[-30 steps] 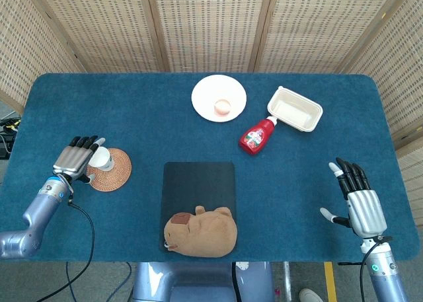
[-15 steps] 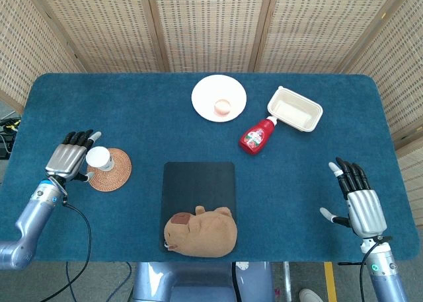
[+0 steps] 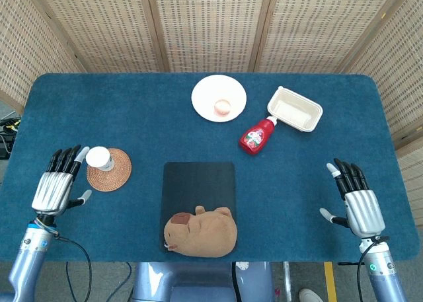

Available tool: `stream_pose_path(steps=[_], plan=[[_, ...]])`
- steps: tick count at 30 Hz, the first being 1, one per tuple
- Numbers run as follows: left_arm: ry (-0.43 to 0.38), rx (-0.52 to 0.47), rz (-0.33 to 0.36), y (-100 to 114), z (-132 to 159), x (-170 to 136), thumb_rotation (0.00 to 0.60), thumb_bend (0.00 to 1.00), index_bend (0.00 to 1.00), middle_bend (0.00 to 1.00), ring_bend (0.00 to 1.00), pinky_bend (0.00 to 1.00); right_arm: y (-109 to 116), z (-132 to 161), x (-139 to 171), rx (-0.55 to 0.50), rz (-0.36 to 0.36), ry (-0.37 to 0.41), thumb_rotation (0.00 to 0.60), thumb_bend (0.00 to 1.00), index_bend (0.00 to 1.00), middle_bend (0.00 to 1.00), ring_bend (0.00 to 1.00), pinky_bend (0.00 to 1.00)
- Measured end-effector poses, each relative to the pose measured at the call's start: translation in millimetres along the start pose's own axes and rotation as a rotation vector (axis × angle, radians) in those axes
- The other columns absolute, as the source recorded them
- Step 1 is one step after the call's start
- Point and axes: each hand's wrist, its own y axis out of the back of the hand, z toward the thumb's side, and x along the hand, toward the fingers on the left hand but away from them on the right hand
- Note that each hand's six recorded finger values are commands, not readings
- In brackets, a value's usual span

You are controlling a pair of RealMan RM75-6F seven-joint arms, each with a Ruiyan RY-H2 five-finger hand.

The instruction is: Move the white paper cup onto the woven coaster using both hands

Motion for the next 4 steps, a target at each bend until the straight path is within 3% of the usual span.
stream_pose_path(steps=[4], plan=[[-0.011,0.021,0.031,1.5,2.7,-16.6,0.600,0.24,0.00,0.00,0.00,0.00,-2.1,1.8,0.4,0.027,0.009,-0.001,0.600,0.05,0.00,0.00,0.00,0.00]])
